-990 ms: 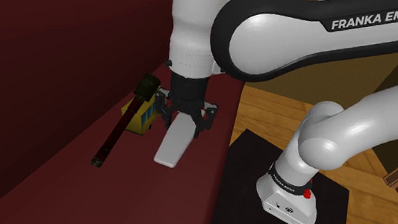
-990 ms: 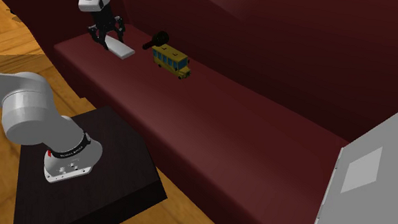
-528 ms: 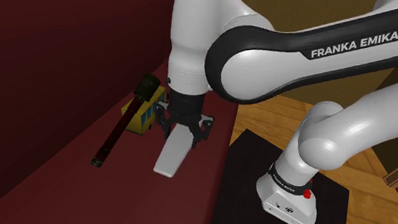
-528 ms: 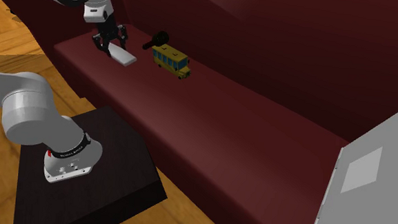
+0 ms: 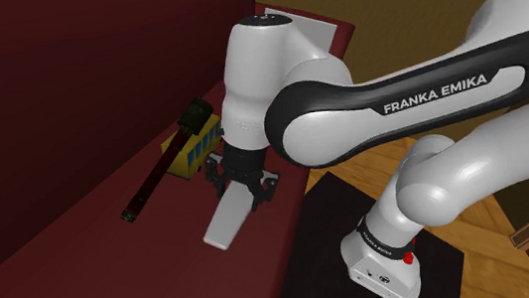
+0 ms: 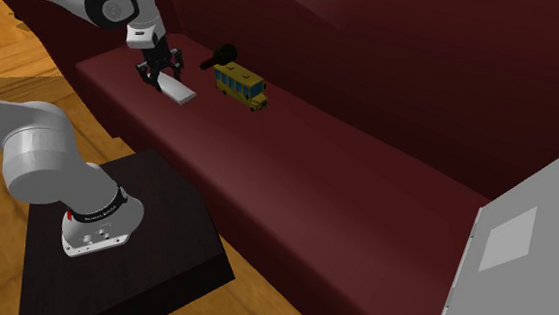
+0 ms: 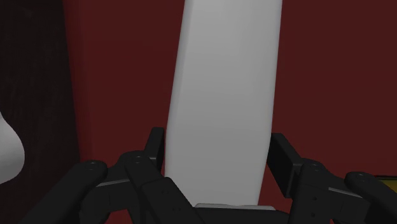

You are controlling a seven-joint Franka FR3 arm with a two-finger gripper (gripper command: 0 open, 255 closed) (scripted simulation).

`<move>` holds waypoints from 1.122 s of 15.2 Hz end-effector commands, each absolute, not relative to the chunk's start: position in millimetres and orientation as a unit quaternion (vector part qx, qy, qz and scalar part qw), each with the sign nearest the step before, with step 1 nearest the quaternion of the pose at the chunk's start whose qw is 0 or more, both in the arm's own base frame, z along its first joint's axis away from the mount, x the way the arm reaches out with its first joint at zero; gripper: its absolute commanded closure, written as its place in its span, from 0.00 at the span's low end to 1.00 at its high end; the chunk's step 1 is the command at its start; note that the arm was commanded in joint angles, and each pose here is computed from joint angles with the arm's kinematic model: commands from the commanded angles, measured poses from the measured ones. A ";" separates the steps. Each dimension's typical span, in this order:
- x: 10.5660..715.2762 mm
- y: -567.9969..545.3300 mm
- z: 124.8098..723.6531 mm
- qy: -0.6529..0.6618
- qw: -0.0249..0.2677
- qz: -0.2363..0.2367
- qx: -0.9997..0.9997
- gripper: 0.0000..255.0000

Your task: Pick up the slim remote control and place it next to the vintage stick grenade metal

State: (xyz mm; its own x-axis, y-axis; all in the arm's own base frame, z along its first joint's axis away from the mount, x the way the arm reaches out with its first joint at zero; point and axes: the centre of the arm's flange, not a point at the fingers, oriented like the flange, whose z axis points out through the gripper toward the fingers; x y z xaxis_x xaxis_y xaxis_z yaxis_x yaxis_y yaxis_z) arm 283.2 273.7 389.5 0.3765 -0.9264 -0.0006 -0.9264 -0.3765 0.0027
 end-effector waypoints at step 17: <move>282.1 274.0 342.4 -0.558 0.001 -0.001 0.830 0.00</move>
